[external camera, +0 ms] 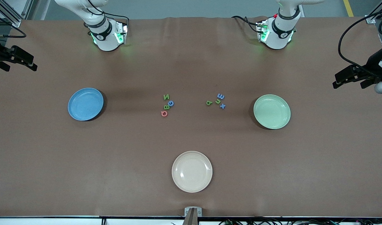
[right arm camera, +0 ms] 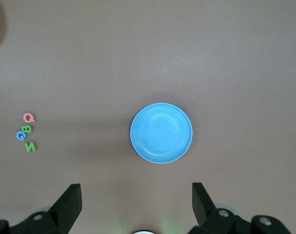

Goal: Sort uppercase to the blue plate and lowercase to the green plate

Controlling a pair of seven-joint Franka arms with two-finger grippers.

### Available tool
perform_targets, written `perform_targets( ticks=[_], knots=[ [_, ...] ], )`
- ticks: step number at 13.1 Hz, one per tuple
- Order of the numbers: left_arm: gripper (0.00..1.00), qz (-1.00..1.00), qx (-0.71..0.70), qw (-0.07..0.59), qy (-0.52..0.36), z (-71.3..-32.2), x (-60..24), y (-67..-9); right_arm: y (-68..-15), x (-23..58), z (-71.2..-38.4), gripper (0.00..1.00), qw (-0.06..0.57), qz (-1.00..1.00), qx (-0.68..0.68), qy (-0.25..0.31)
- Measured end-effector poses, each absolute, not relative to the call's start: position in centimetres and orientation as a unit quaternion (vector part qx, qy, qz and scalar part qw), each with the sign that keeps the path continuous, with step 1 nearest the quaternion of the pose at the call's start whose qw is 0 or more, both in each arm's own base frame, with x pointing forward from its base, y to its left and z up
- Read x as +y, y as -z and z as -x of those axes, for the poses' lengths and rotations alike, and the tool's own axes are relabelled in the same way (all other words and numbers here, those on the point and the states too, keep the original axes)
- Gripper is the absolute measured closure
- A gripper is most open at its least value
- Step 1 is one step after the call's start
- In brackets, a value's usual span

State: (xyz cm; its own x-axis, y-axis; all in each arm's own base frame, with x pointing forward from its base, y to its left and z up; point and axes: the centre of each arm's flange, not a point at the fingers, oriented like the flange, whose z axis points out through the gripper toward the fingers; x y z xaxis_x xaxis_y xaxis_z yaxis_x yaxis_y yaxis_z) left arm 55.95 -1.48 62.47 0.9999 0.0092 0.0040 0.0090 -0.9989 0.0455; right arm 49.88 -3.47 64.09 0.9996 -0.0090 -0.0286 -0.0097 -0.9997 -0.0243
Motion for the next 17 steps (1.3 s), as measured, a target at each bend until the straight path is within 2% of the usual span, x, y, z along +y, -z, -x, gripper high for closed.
perform_targets(
  ticks=[11,17],
  knots=[
    [0.0,-0.999,0.021,0.024,0.011,-55.9,-2.3,-61.9,-64.0,-3.5,-49.8,0.0,0.012,1.0,0.005,-0.017],
    [0.0,-0.995,0.044,0.052,0.07,-57.1,-13.4,-55.2,-63.9,-3.5,-49.8,0.0,0.013,1.0,0.005,-0.02]
  ],
)
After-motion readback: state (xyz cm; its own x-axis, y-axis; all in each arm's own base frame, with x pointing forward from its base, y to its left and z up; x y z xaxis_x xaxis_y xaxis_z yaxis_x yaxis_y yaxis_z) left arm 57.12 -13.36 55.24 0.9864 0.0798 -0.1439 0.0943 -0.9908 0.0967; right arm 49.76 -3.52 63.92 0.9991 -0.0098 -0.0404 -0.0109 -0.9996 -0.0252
